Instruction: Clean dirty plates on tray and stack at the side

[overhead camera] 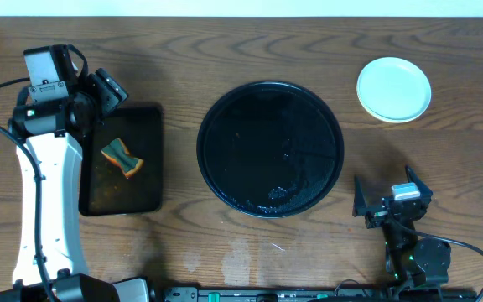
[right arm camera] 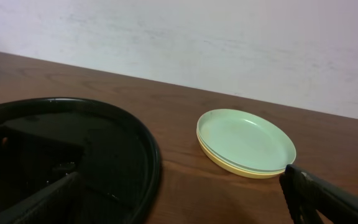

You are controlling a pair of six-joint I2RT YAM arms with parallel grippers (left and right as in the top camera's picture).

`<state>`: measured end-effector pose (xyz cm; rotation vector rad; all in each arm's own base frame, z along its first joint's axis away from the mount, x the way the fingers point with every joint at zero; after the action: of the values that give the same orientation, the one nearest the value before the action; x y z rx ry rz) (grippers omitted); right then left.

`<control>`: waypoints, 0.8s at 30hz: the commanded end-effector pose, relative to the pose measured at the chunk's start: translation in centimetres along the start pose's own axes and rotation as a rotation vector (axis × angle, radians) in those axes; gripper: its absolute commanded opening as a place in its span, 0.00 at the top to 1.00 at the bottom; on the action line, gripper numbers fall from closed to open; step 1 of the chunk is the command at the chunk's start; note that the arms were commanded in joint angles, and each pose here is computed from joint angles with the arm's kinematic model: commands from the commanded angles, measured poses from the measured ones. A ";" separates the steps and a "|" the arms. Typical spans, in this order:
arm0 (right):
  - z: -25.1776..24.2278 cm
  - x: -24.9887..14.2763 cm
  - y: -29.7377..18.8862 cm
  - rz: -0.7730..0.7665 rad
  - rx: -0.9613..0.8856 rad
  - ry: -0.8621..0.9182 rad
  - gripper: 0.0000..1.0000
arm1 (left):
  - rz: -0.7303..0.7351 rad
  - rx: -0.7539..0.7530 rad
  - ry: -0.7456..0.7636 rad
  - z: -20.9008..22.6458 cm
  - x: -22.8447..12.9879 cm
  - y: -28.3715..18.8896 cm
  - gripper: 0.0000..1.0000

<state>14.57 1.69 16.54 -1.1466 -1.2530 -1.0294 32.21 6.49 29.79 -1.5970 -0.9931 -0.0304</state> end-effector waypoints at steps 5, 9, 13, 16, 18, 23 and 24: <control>0.1 -0.1 0.0 0.000 0.000 -0.011 0.01 | -0.002 0.002 0.005 0.0 0.1 0.0 0.18; 0.1 0.0 0.0 -0.001 0.000 -0.011 0.01 | 0.034 0.020 0.001 0.3 -0.4 0.0 0.18; 0.1 0.0 0.0 -0.001 0.000 -0.011 0.01 | 0.092 0.098 0.055 1.2 -1.3 -0.1 0.18; 0.1 0.0 0.0 -0.001 0.000 -0.011 0.01 | 0.210 0.139 0.163 2.0 -3.0 -0.2 0.18; 0.1 0.0 0.0 -0.001 0.000 -0.011 0.01 | 0.286 0.169 0.200 2.7 -4.3 0.1 0.18; 0.1 -0.1 0.0 0.000 0.000 -0.011 0.01 | 0.329 0.175 0.222 3.9 -7.4 0.7 0.18; 0.1 0.0 0.0 -0.001 0.000 -0.011 0.01 | 0.305 0.165 0.228 4.0 -8.0 1.0 0.18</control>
<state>14.58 1.67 16.54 -1.1488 -1.2521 -1.0305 27.14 5.72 24.62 -1.5545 -0.5806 0.1368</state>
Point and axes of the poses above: each gripper's point midway between its finger pads, its own y axis out along the fingers, its own z axis along the line the jaws close on, x = y × z, the point moved 10 cm from there along -y, back along the fingers, and after that the axes turned 6 degrees about y, right-handed, at the moved point
